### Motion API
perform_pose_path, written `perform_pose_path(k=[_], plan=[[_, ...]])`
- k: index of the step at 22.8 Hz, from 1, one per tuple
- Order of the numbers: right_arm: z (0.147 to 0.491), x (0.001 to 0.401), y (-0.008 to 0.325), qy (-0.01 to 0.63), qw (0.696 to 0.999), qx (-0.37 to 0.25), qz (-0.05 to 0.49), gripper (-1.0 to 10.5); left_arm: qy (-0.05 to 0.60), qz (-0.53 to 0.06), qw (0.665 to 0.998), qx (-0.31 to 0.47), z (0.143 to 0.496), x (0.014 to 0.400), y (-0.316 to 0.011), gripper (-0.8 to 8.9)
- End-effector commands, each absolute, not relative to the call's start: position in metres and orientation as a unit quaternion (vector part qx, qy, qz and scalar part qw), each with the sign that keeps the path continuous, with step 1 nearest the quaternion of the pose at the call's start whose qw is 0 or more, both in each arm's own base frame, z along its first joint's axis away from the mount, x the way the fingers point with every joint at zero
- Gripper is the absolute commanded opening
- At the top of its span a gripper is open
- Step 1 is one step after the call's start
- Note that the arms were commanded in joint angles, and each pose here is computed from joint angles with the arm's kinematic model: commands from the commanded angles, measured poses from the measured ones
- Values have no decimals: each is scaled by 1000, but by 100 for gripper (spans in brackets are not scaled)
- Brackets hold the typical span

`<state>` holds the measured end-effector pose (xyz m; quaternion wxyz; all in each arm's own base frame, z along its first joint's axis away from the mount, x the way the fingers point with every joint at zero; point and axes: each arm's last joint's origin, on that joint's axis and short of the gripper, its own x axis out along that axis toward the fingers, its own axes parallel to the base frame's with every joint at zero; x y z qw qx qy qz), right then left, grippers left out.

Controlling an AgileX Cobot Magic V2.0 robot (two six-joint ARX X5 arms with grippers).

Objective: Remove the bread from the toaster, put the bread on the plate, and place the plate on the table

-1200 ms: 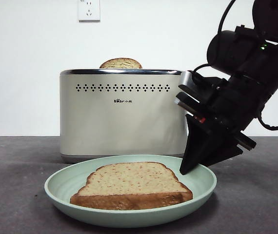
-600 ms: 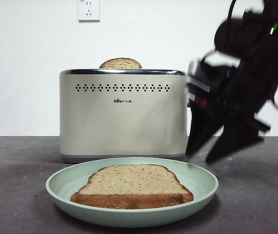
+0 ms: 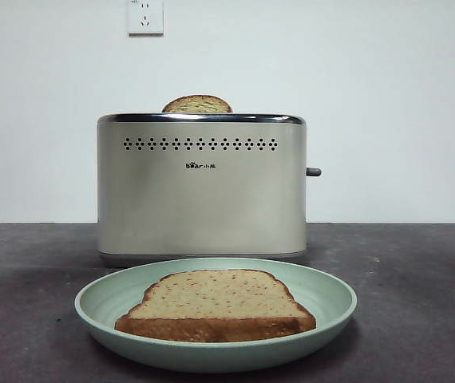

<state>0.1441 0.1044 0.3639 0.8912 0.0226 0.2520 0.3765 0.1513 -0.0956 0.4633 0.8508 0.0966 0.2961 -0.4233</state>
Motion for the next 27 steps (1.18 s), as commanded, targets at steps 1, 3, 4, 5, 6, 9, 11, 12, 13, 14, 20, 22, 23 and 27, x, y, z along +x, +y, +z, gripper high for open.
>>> perform_pose_path(k=[1, 3, 4, 5, 6, 9, 11, 12, 13, 14, 20, 22, 23, 27], plan=[[365, 131, 104, 266, 881, 18, 391, 124, 288, -423, 854, 95, 469, 150, -96, 146], [365, 121, 102, 277, 873, 11, 401, 29, 296, -422, 851, 96, 468, 149, -95, 51], [365, 118, 101, 280, 871, 9, 404, 2, 298, -422, 851, 96, 468, 149, -95, 1], [365, 117, 101, 282, 869, 7, 406, 4, 298, -422, 851, 96, 468, 149, -95, 7], [364, 117, 101, 283, 869, 7, 406, 4, 298, -422, 851, 95, 468, 149, -95, 7], [364, 117, 101, 284, 870, 7, 404, 4, 295, -423, 852, 95, 468, 149, -95, 7], [364, 117, 101, 284, 870, 7, 403, 4, 294, -423, 852, 95, 468, 149, -96, 7], [364, 117, 101, 283, 870, 7, 403, 4, 294, -423, 852, 95, 468, 149, -96, 7], [364, 117, 101, 283, 870, 7, 403, 4, 293, -423, 852, 95, 468, 149, -95, 7], [364, 117, 101, 283, 870, 7, 403, 4, 294, -423, 852, 95, 468, 149, -96, 7], [364, 117, 101, 282, 870, 7, 403, 4, 286, -423, 855, 95, 470, 150, -96, 7], [364, 117, 101, 282, 870, 7, 403, 4, 279, -424, 857, 95, 471, 151, -96, 7], [365, 117, 101, 282, 871, 7, 403, 4, 277, -424, 857, 94, 471, 151, -96, 7], [365, 117, 101, 282, 870, 7, 403, 4, 276, -424, 858, 94, 471, 151, -97, 7]])
